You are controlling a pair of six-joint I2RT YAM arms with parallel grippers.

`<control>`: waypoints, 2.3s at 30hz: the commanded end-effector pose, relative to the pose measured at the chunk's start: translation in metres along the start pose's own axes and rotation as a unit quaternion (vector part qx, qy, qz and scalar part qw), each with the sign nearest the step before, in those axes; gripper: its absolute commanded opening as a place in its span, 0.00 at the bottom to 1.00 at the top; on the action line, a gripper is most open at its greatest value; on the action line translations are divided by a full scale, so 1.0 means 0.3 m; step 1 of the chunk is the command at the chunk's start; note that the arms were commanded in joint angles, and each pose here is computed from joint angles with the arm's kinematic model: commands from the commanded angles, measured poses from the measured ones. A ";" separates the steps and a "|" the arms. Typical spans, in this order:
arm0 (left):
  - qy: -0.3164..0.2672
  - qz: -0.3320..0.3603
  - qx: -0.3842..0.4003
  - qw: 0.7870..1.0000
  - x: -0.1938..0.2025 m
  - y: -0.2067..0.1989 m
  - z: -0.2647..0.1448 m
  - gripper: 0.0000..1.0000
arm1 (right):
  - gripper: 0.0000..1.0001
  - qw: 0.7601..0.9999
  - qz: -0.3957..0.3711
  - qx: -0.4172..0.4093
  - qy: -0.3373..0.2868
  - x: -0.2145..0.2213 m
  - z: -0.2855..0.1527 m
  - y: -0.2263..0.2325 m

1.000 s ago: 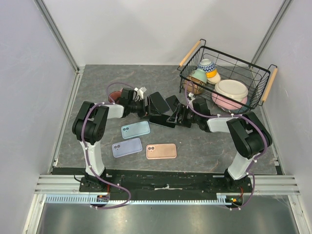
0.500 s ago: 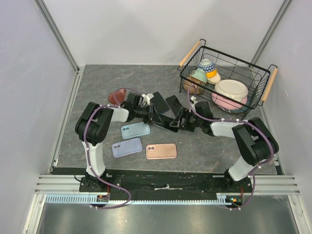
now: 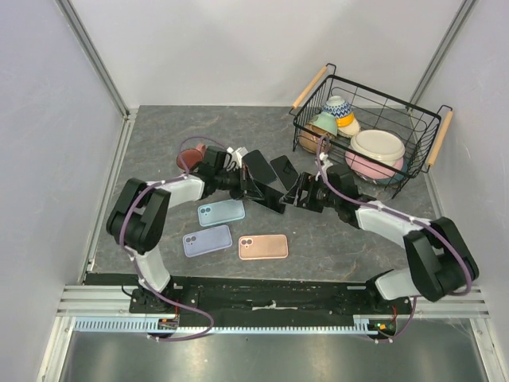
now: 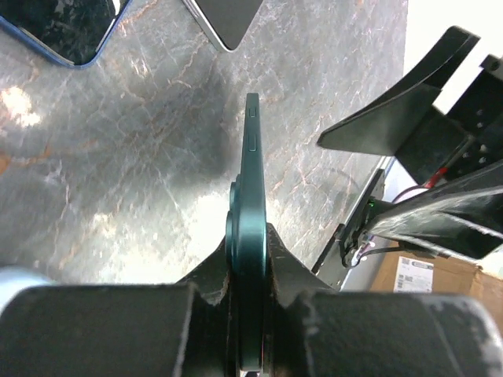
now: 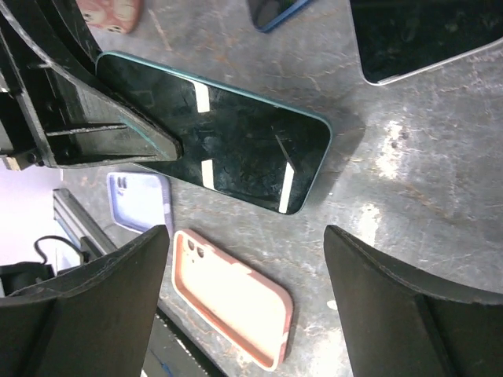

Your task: Put the phone into the phone case

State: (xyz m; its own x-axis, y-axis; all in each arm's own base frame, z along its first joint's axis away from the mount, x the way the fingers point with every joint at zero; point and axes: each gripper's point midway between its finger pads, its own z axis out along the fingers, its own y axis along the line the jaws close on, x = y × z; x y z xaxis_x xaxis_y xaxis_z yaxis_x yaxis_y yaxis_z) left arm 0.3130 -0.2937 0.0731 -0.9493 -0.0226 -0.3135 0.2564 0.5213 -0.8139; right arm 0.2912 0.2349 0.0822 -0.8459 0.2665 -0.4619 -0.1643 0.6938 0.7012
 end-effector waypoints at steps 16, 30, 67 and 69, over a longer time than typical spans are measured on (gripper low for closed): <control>-0.169 0.120 0.004 0.978 0.186 -0.336 -0.490 0.02 | 0.98 0.985 -0.047 -0.140 -0.092 -0.028 -0.370 0.305; -0.233 0.190 0.146 0.942 0.290 -0.526 -0.621 0.02 | 0.97 0.960 -0.048 -0.267 -0.073 0.063 -0.426 0.422; -0.196 0.177 0.200 0.944 0.327 -0.475 -0.534 0.02 | 0.00 0.889 -0.092 -0.447 -0.033 0.174 -0.380 0.712; -0.198 0.174 0.194 0.945 0.322 -0.464 -0.529 0.10 | 0.00 0.884 -0.094 -0.457 -0.032 0.175 -0.388 0.722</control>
State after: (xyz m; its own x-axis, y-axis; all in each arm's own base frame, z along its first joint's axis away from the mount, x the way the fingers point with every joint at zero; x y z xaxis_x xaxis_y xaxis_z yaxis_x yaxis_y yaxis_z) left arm 0.1566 -0.2286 0.2438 -0.6866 -0.2901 -0.6667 0.6370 0.2020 -0.7439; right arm 0.1697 0.3124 0.2397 -0.7543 0.2617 -0.6022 -0.6143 0.0424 0.7879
